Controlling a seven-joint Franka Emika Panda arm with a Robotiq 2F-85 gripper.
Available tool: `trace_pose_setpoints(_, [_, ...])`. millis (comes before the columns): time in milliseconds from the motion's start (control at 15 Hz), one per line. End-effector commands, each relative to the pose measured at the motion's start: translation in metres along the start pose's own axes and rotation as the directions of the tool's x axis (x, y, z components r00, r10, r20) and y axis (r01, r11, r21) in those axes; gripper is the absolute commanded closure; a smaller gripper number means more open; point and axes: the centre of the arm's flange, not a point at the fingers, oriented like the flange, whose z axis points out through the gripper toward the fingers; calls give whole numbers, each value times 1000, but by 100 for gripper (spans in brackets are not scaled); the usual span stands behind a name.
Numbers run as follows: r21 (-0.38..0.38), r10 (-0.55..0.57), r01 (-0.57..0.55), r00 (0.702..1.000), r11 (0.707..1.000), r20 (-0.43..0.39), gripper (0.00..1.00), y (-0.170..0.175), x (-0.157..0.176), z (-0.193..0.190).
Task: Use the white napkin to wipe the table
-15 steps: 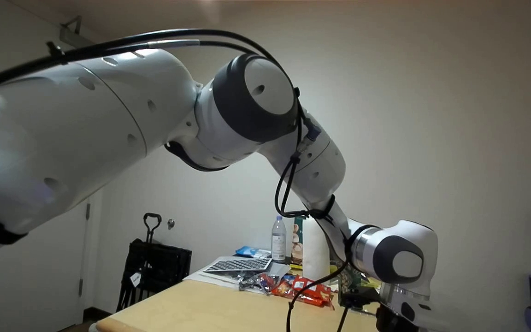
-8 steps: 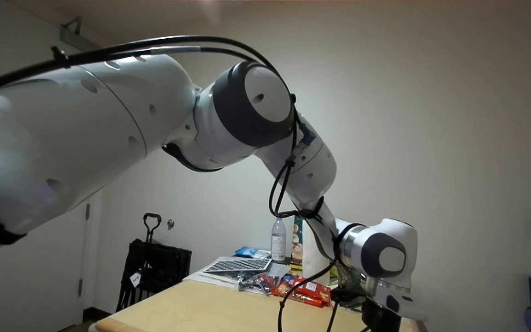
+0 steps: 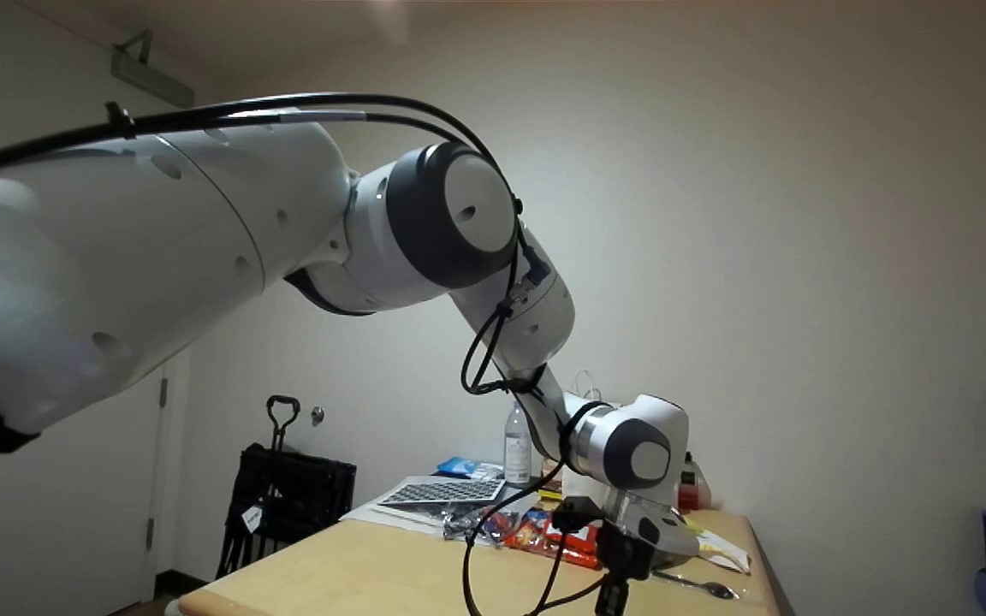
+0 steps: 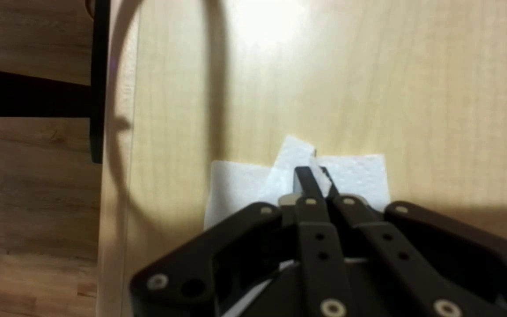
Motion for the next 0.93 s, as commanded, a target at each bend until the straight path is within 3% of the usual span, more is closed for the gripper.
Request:
trace_pose_setpoints(0, [0, -1, 1, 1000, 1000, 0, 100, 1, 2, 0])
trace_pose_setpoints(267, [-14, -177, 182, 972, 983, 156, 100, -12, -26, 20])
trace_pose_setpoints(533, [-37, -315, 335, 913, 941, 258, 100, -19, -52, 30])
trace_pose_setpoints(600, [-38, -260, 273, 945, 961, 198, 100, -15, -54, 26])
trace_pose_setpoints(867, [-45, -268, 282, 944, 958, 194, 98, -16, -56, 26])
